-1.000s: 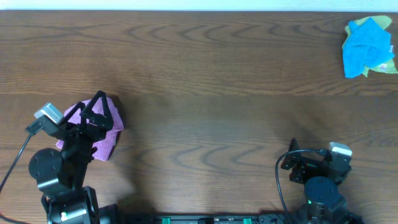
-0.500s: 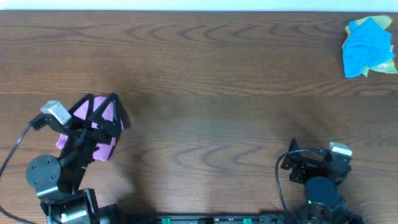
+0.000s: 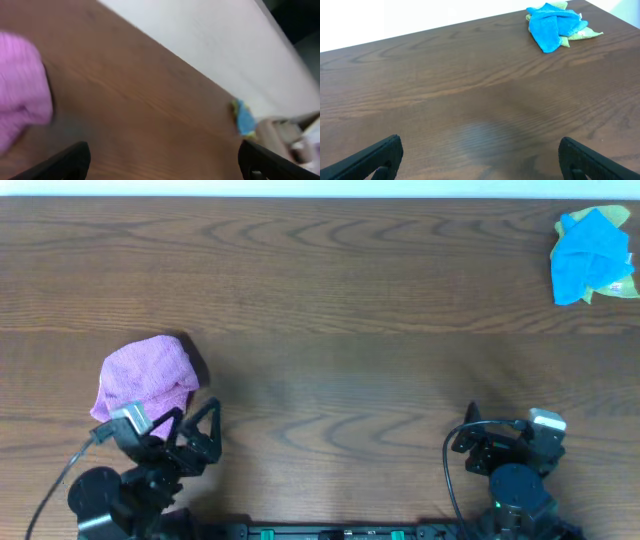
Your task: Fold the cloth
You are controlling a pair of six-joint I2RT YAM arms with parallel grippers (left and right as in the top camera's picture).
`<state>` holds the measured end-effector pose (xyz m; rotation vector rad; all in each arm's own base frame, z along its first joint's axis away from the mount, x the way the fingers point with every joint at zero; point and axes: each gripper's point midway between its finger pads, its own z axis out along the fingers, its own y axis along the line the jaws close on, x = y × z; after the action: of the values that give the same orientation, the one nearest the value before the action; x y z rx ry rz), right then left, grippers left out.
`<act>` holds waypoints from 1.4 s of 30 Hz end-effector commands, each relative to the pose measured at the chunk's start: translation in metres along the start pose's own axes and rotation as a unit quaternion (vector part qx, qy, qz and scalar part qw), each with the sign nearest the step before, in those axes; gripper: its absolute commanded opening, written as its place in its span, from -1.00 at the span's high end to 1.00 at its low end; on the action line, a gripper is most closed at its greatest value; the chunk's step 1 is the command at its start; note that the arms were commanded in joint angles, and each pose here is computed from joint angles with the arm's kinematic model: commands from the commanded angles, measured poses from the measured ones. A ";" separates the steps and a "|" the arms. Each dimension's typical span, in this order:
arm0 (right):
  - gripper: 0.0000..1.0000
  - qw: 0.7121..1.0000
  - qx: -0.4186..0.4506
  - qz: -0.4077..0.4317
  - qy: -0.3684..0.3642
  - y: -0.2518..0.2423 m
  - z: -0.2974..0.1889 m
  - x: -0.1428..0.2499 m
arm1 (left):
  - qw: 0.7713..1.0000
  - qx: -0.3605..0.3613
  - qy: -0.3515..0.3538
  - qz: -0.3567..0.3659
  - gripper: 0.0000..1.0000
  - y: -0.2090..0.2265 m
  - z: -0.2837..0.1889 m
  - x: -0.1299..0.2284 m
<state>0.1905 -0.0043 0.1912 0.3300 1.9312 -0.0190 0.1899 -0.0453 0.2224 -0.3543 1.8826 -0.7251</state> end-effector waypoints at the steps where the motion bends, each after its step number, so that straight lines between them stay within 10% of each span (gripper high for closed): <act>1: -0.99 1.000 0.009 0.009 -0.005 -0.004 0.000 -0.001 | 0.988 -0.032 -0.031 0.146 -0.91 0.004 -0.006 -0.011; 15: -0.98 1.000 0.009 0.009 -0.005 -0.004 0.000 -0.001 | 0.926 -0.136 -0.054 0.348 -0.91 0.038 -0.012 -0.015; 42: -0.98 1.000 0.009 0.009 -0.005 -0.004 0.000 -0.001 | 0.942 -0.169 0.064 0.283 -0.90 0.116 0.034 0.069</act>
<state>0.1905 -0.0043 0.1912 0.3298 1.9315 -0.0193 0.1994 -0.0051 0.0977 0.0963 2.0865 -0.0081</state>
